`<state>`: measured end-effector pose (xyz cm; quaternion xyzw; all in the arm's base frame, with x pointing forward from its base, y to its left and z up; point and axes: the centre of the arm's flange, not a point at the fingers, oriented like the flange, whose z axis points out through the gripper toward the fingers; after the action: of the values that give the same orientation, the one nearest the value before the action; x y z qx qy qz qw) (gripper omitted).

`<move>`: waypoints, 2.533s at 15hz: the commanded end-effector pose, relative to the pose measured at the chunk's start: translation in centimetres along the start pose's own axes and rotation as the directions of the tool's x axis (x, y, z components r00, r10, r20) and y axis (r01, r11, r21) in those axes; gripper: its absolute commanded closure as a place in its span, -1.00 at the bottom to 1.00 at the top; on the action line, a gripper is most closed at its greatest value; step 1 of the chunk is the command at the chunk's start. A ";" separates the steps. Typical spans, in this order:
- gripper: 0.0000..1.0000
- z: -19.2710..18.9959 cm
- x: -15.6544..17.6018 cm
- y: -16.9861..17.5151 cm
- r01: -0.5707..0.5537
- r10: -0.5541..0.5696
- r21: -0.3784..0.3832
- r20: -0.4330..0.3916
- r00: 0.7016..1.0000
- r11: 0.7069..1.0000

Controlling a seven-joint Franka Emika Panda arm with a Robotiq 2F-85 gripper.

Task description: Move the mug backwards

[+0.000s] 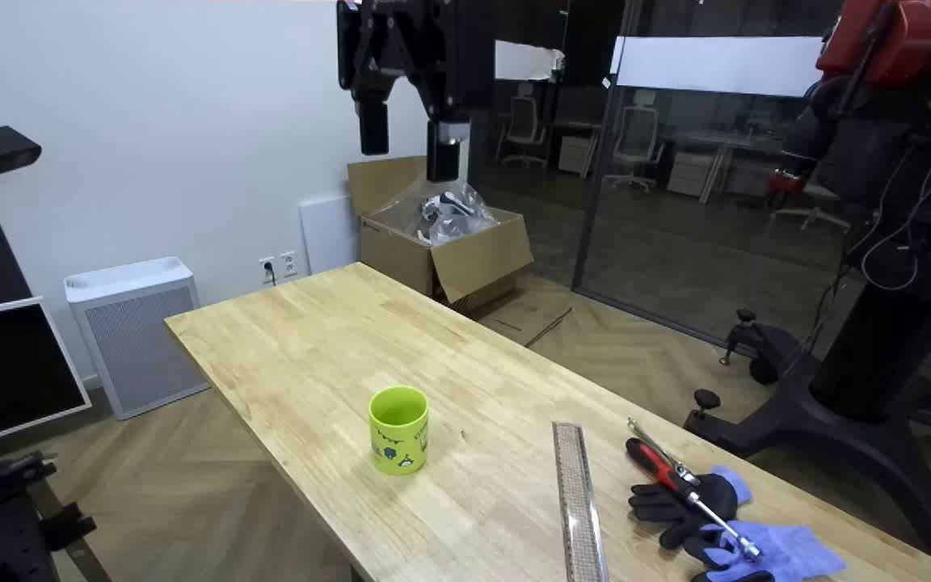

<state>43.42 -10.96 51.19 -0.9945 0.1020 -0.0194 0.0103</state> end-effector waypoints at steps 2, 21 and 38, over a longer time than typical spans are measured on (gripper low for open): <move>-1.00 0.0 0.0 0.0 0.000 0.000 0.000 -0.003 1.000 1.000; -1.00 1.4 4.6 0.8 -0.029 0.029 -0.005 -0.030 0.999 1.000; -1.00 20.2 11.8 -6.0 0.046 -0.068 0.095 0.250 0.966 0.994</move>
<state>57.00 -7.10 31.57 -0.9900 0.0703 0.1028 0.0664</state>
